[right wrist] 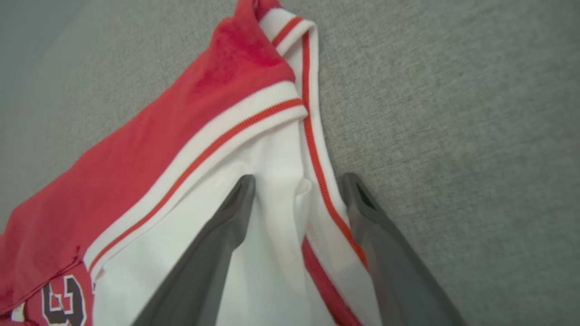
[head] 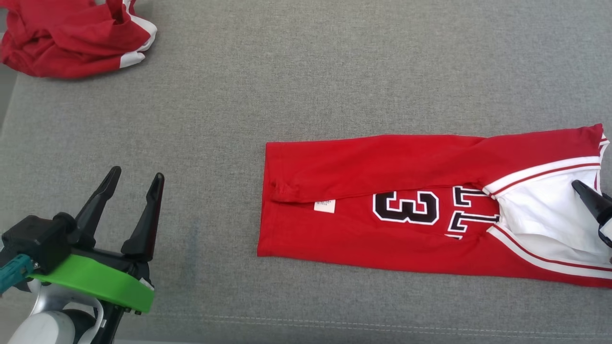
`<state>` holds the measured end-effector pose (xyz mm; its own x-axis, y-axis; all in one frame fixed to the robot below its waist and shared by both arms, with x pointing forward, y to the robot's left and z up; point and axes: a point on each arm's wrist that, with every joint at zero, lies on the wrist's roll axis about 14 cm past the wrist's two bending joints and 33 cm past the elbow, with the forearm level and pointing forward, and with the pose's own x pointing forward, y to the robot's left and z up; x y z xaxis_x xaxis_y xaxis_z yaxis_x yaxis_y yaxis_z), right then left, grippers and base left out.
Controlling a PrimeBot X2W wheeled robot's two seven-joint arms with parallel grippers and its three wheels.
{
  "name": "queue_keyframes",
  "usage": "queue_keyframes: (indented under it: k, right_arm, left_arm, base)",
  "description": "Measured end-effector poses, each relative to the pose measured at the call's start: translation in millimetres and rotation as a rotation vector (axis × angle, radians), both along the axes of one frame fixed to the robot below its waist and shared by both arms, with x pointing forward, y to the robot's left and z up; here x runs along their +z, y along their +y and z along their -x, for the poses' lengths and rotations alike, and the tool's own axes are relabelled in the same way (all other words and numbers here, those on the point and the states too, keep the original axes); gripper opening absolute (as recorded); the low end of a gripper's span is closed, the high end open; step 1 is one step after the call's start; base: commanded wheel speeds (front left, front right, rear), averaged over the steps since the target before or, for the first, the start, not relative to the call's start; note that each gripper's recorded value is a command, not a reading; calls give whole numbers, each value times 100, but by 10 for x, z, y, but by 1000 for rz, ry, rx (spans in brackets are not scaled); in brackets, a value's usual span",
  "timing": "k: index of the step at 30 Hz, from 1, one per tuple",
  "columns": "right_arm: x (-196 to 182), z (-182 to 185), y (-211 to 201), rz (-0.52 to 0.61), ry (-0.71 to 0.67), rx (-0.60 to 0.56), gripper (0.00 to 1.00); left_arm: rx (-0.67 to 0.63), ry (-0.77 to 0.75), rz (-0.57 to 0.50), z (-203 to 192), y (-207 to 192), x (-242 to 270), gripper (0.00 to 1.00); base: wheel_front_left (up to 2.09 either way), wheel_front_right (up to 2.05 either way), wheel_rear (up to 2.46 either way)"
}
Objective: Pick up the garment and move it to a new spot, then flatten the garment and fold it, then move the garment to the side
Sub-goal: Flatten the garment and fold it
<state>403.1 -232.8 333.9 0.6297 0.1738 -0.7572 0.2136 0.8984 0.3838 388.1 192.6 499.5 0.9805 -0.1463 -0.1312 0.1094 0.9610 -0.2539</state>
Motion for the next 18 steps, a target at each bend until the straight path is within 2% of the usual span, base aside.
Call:
queue_keyframes:
  k: [3, 4, 5, 6, 7, 10, 13, 18]
  right_arm:
    - [-24, 3, -8, -5, 15, -8, 100]
    - [-30, 0, -11, -11, 19, -16, 84]
    - [-30, 0, -11, -11, 19, -16, 47]
    - [-37, -9, -12, -22, 21, -30, 29]
    - [-39, -11, -9, -31, 22, -39, 0]
    - [-40, -25, 7, -48, 23, -50, 0]
    - [-10, -74, 112, -117, 10, -69, 0]
    - [69, -105, 56, -176, -6, -115, 0]
  left_arm:
    - [11, -3, 3, 37, 21, 14, 100]
    - [15, -5, 3, 42, 31, 15, 100]
    - [15, -5, 3, 42, 31, 15, 100]
    - [17, -9, 4, 38, 36, 25, 100]
    - [17, -12, 4, 36, 38, 34, 100]
    - [20, -17, 6, 35, 46, 51, 100]
    - [12, -15, 9, 17, 21, 42, 100]
    - [11, -32, 11, -34, 22, 75, 100]
  base:
    - [0, 0, 0]
    - [0, 0, 0]
    - [0, 0, 0]
    - [0, 0, 0]
    - [0, 0, 0]
    - [0, 0, 0]
    - [0, 0, 0]
    - [0, 0, 0]
